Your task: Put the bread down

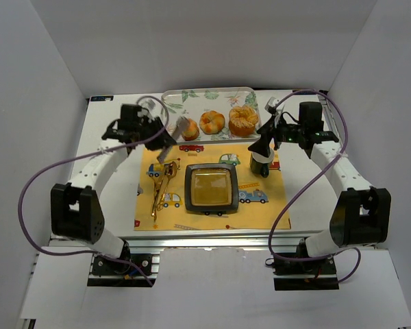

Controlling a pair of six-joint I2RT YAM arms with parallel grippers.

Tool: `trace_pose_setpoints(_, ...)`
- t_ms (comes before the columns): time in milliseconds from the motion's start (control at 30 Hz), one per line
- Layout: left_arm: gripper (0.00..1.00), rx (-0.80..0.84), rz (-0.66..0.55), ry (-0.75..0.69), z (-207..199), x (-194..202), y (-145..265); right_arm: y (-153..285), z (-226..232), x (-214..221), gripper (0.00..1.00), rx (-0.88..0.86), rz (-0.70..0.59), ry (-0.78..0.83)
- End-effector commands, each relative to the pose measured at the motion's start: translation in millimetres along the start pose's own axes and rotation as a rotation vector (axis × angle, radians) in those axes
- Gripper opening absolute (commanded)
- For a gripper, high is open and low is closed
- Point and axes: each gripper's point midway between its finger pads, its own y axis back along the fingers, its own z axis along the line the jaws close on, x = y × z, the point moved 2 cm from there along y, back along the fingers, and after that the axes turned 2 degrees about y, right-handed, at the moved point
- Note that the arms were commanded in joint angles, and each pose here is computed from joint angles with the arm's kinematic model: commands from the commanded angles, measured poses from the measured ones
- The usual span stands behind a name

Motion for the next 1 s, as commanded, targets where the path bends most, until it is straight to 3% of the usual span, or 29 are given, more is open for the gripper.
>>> trace_pose_setpoints(0, 0.0, 0.113, 0.143, -0.038, -40.3, 68.5, 19.8, 12.0, 22.4, -25.2, 0.89, -0.102, -0.083, 0.152)
trace_pose_setpoints(200, 0.0, 0.143, 0.238, -0.048, -48.5, 130.3, 43.9, 10.6, 20.0, -28.1, 0.89, -0.106, -0.079, 0.138)
trace_pose_setpoints(400, 0.0, 0.091, 0.329, -0.093, -42.2, 164.5, 35.4, 9.3, 16.5, -32.2, 0.89, -0.11, -0.082, 0.116)
trace_pose_setpoints(633, 0.31, 0.084, 0.297, -0.105, -45.2, 159.6, 30.5, 11.1, 17.8, -30.9, 0.89, -0.1, -0.076, 0.118)
trace_pose_setpoints(967, 0.48, 0.098, 0.259, -0.111, -56.3, 147.2, 34.7, 11.3, 21.6, -27.9, 0.89, -0.112, -0.076, 0.11)
